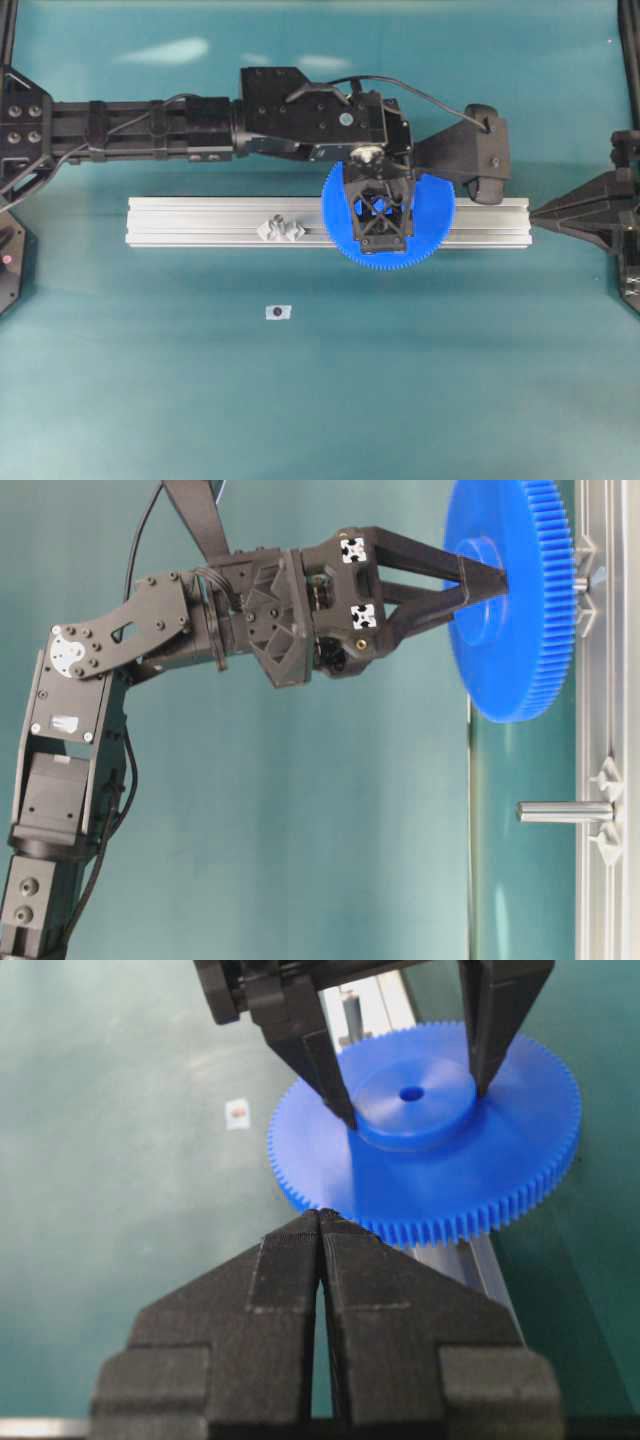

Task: Insert the large gear onto the shaft.
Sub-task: 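Lower the blue gear down onto the right shaft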

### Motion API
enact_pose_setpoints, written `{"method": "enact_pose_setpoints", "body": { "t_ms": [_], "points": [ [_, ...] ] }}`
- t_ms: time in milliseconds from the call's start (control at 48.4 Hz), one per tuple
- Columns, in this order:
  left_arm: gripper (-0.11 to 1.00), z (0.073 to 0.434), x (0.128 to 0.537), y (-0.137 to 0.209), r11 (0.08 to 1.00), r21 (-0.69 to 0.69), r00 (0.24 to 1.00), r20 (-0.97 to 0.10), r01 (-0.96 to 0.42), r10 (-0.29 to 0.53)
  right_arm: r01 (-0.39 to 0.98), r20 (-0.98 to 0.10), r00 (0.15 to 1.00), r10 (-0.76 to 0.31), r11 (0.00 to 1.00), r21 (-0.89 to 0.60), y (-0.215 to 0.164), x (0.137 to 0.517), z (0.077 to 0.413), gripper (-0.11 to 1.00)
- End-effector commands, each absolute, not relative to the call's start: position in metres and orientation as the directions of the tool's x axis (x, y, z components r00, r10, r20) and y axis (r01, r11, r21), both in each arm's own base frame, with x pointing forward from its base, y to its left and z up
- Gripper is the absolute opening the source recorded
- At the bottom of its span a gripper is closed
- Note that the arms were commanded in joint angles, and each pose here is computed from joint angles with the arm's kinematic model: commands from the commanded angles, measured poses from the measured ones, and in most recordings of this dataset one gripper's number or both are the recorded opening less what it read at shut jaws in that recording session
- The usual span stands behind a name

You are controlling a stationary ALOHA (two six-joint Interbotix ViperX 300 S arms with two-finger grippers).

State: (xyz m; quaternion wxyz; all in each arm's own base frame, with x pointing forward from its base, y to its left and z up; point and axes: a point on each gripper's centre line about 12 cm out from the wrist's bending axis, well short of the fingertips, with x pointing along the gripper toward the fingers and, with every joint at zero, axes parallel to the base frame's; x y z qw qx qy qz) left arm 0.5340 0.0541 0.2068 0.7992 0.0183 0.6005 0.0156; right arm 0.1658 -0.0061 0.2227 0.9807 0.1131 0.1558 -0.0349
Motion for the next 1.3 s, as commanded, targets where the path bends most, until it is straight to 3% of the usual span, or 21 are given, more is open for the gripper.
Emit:
{"method": "enact_pose_setpoints", "body": {
  "t_ms": [0, 372, 662, 1282],
  "points": [
    [0.77, 0.215, 0.537, 0.062, 0.999, 0.051, 0.307, -0.950, -0.012, 0.052, 0.106, -0.302, 0.953, -0.035, 0.969, 0.223, -0.007, 0.168, 0.226, 0.05],
    [0.77, 0.214, 0.532, 0.092, 0.996, 0.051, 0.298, -0.952, -0.067, 0.069, 0.108, -0.299, 0.954, -0.037, 0.968, 0.225, -0.007, 0.167, 0.227, 0.05],
    [0.77, 0.209, 0.535, 0.073, 0.998, 0.050, 0.290, -0.955, -0.033, 0.057, 0.106, -0.293, 0.955, -0.037, 0.969, 0.225, -0.007, 0.166, 0.227, 0.05],
    [0.77, 0.212, 0.536, 0.073, 0.998, 0.050, 0.296, -0.954, -0.035, 0.058, 0.107, -0.295, 0.955, -0.037, 0.969, 0.225, -0.007, 0.166, 0.226, 0.05]
  ]
}}
